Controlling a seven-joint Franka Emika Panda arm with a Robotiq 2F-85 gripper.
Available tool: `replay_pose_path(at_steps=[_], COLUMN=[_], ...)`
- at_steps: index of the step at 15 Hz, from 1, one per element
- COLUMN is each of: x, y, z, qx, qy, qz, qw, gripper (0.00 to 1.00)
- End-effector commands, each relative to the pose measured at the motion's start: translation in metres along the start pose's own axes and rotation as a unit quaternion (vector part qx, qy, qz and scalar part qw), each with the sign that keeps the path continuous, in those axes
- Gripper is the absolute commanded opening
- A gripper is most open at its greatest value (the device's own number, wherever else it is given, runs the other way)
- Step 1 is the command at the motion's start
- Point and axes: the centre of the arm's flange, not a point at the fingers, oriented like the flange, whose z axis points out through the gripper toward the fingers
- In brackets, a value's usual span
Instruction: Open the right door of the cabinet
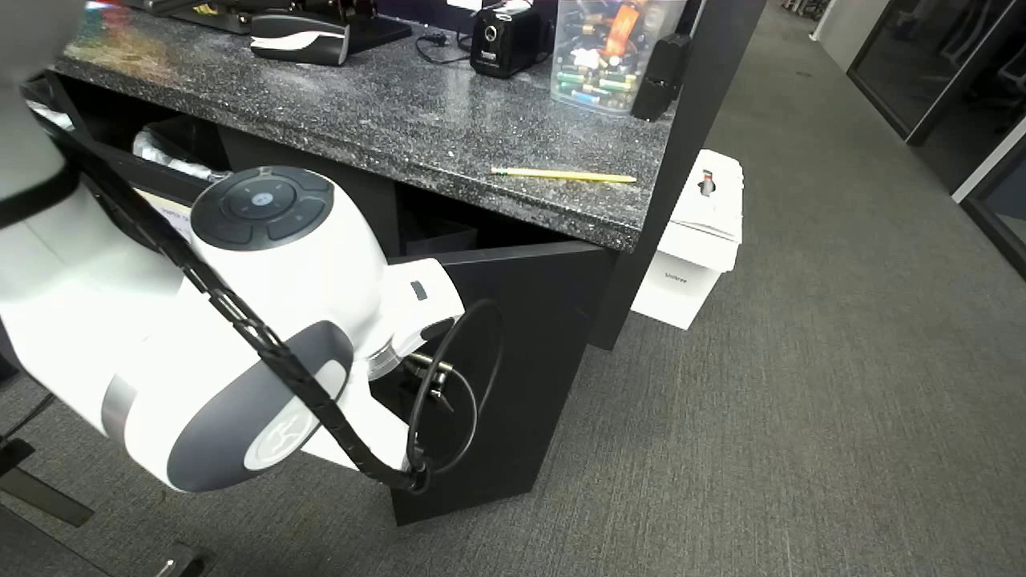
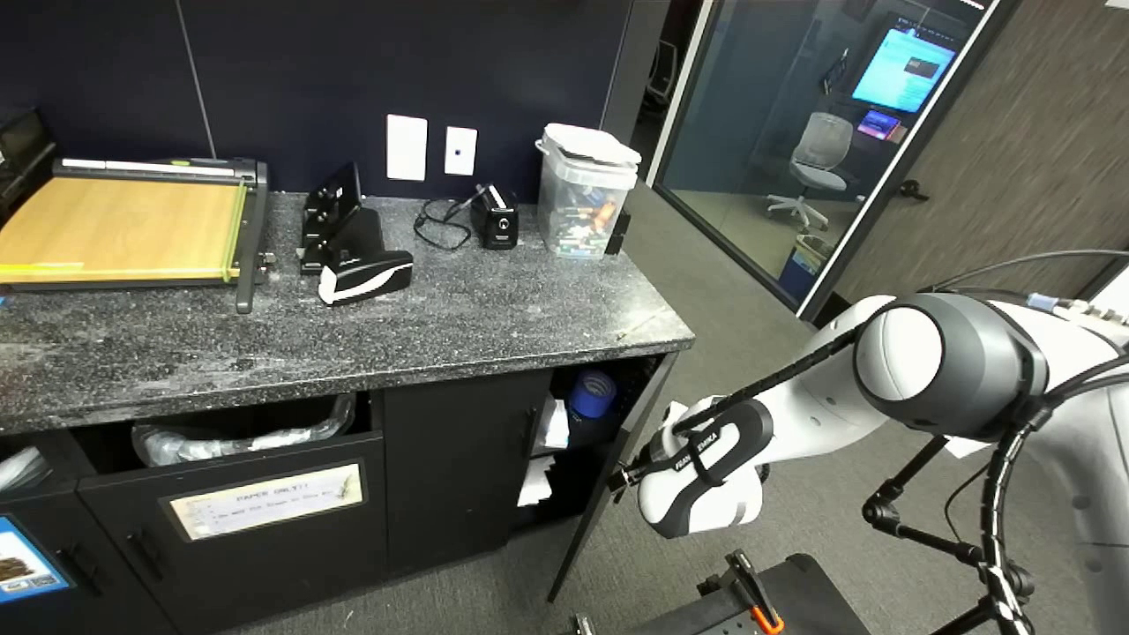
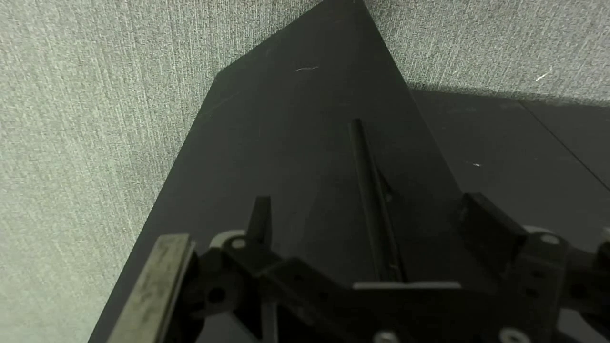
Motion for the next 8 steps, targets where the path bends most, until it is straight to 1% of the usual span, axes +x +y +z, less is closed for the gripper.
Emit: replay_pose_path(at_steps=[1, 4, 8], x=[-0.01, -0.017, -0.017], y=[-0.012, -0.018, -0.023], z=[-0.073, -0.069, -0.068], qx=[-0.058, -0.057, -0.056], qy=[-0.028, -0.031, -0.032], qz=[0.037, 0.037, 0.037], qw=[0.9972, 0.9972, 0.9972], gripper=[1.0, 1.0, 1.0])
